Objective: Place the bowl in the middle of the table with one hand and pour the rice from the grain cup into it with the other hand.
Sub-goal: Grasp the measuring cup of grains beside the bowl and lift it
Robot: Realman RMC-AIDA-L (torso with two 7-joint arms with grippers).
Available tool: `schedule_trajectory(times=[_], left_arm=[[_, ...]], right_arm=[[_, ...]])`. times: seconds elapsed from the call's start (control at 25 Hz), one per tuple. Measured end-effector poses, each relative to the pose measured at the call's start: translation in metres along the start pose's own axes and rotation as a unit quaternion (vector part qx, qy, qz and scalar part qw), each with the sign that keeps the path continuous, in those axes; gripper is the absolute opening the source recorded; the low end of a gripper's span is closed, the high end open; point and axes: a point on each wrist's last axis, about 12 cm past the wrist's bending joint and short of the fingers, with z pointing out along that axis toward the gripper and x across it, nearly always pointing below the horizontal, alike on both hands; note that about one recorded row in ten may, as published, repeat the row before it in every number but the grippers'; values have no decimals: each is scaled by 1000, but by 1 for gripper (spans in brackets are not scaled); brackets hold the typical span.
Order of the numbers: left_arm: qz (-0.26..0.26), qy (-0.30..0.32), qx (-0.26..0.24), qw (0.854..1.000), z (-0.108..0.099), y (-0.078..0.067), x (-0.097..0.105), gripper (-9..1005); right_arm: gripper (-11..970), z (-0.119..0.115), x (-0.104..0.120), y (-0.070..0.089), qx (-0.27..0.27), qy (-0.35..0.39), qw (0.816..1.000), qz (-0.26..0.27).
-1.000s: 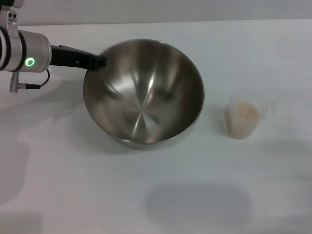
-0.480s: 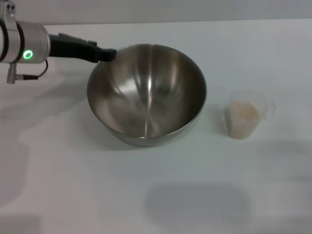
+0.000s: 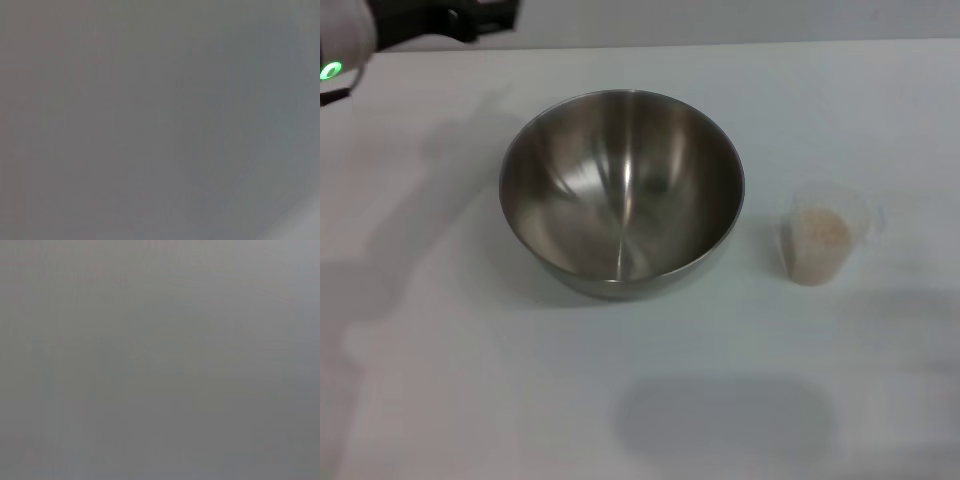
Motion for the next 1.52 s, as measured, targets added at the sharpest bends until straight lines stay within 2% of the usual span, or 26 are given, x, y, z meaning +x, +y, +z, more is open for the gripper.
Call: schedule_trajectory(times=[0.08,0.16,0.24,0.32,0.36,0.44,0.68,0.88,1.16,1.24,1.32,1.52], left_arm=[[31,-60,-63,996,-11,-6,2,829],[54,-110,-124,985,-21,-15,7,829],[67,-166,-207,962,-34,-23,15,828],[62,-202,-265,941,-46,-30,26,828],[55,-216,-291,931,-52,-33,33,828],[45,-230,-317,919,-60,-38,46,827],[3,-282,-329,901,-76,-54,105,826],[-10,-280,-319,906,-80,-59,138,825],[-12,-257,-315,914,-84,-62,160,825],[-12,-257,-315,914,-84,-62,160,825],[-32,-248,-307,918,-86,-62,173,825],[-33,-248,-306,919,-88,-63,175,825]], right_arm=[[829,-1,0,0,0,0,1000,0],[828,-1,0,-1,1,0,1000,-1],[828,-1,-1,-1,1,-1,1000,-1],[827,-2,-1,-1,1,-1,1000,-1],[827,-2,-1,0,0,0,1000,0],[826,-5,-1,1,-6,3,1000,-2],[825,-17,0,2,-36,24,999,-7],[823,-30,4,5,-59,56,997,-7],[821,-32,20,10,-83,122,989,-6],[821,-29,24,14,-95,134,986,-4],[820,-26,28,19,-110,144,984,-2],[819,-19,36,29,-136,167,977,1]])
